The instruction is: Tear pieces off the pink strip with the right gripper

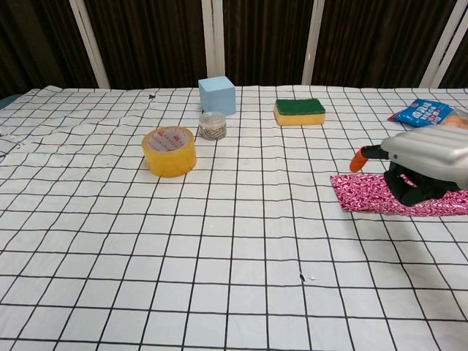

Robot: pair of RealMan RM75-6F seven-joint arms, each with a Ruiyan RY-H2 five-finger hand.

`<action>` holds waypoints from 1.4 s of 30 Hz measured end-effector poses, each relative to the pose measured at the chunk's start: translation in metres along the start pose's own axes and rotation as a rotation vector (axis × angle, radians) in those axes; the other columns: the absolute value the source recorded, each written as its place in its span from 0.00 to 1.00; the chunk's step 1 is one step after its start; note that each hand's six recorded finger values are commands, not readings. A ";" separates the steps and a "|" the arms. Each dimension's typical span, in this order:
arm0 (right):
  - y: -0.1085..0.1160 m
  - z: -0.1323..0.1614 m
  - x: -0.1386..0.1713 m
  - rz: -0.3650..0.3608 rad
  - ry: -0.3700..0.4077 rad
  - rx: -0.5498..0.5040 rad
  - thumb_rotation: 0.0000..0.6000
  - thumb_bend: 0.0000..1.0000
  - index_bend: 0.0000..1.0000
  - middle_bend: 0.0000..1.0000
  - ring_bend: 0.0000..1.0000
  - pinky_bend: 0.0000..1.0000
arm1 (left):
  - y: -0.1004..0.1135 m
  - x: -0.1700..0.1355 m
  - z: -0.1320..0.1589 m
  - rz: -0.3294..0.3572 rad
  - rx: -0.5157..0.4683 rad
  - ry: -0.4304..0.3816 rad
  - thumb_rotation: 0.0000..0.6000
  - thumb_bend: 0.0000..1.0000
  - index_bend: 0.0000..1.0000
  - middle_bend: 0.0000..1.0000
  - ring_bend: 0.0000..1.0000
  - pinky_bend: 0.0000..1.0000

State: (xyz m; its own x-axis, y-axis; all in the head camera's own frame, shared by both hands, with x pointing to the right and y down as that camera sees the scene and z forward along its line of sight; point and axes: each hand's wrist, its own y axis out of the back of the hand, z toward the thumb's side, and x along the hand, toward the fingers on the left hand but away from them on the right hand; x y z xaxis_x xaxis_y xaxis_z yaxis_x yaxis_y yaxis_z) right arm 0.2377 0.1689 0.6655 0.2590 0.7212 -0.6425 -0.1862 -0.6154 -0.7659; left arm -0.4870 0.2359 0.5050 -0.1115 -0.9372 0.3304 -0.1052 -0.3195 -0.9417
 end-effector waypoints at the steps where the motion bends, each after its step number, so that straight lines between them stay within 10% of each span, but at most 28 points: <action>1: -0.001 0.001 -0.001 0.005 0.000 0.002 1.00 0.83 0.25 0.82 0.75 0.62 | 0.000 0.000 0.000 0.000 0.001 0.000 1.00 0.36 0.16 0.00 0.00 0.10; 42: -0.029 0.005 -0.036 0.146 -0.022 0.026 1.00 0.84 0.25 0.82 0.75 0.62 | -0.006 0.001 0.004 -0.010 0.038 0.006 1.00 0.36 0.16 0.00 0.00 0.10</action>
State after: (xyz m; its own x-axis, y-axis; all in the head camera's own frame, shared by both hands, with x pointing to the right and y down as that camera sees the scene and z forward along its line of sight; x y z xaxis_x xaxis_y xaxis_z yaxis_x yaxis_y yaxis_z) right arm 0.2296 0.1628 0.7107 0.2063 0.6320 -0.7470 -0.2447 -0.7058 -0.6648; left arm -0.4826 0.2364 0.5105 -0.1165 -0.9332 0.3398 -0.0687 -0.3338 -0.9401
